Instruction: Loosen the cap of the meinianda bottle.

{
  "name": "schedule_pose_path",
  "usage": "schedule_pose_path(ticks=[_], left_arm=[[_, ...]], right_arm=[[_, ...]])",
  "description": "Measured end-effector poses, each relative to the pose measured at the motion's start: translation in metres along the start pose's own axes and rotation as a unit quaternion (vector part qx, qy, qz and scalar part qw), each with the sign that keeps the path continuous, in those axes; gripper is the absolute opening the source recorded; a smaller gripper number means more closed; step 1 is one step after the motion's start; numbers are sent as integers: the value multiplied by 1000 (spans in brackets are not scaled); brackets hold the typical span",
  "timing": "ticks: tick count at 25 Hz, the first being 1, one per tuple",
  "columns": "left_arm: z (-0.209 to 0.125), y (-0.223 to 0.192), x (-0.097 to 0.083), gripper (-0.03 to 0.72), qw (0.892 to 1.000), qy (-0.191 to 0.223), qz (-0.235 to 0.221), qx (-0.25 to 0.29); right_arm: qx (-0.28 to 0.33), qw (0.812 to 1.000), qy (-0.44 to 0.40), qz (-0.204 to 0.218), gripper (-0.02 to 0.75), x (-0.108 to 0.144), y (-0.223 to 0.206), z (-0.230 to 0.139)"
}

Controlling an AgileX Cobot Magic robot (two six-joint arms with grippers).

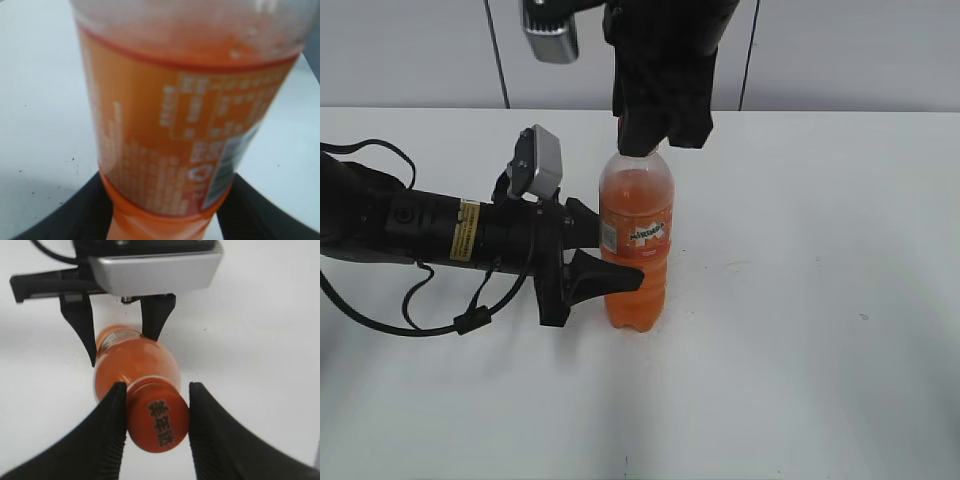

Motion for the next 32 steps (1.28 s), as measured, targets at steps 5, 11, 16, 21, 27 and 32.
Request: schedule_pose_path(ticks=[5, 11, 16, 21, 27, 32], left_arm=[[0, 0, 0, 382, 1000, 1, 1, 0], [0, 0, 1, 382, 1000, 1, 2, 0], [0, 0, 1, 382, 1000, 0, 2, -1], [1, 0, -2, 382, 1000, -1, -4, -3], [1, 0, -2, 382, 1000, -2, -5, -3], [1, 0, -3, 382, 1000, -4, -8, -2]], right_arm=[[0, 995, 101, 0, 274, 0, 0, 0], [-1, 994, 111, -2, 274, 0, 1, 1], [3, 993, 115, 1, 274, 2, 5, -1], [6, 993, 118, 8, 274, 6, 9, -3], [4, 993, 120, 9, 274, 6, 9, -2], [-11, 993, 114, 13, 274, 8, 9, 3]])
Point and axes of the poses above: a point on each arm's last joint axis where the gripper is mounted, y pointing back along that axis away from the gripper, x along the wrist's bending axis when the last joint is at zero, z = x × y, the point moved 10 cm from there along -y, pointing out along that axis toward the gripper, and after that the axes turned 8 degrees about y, right-handed, at the moved point
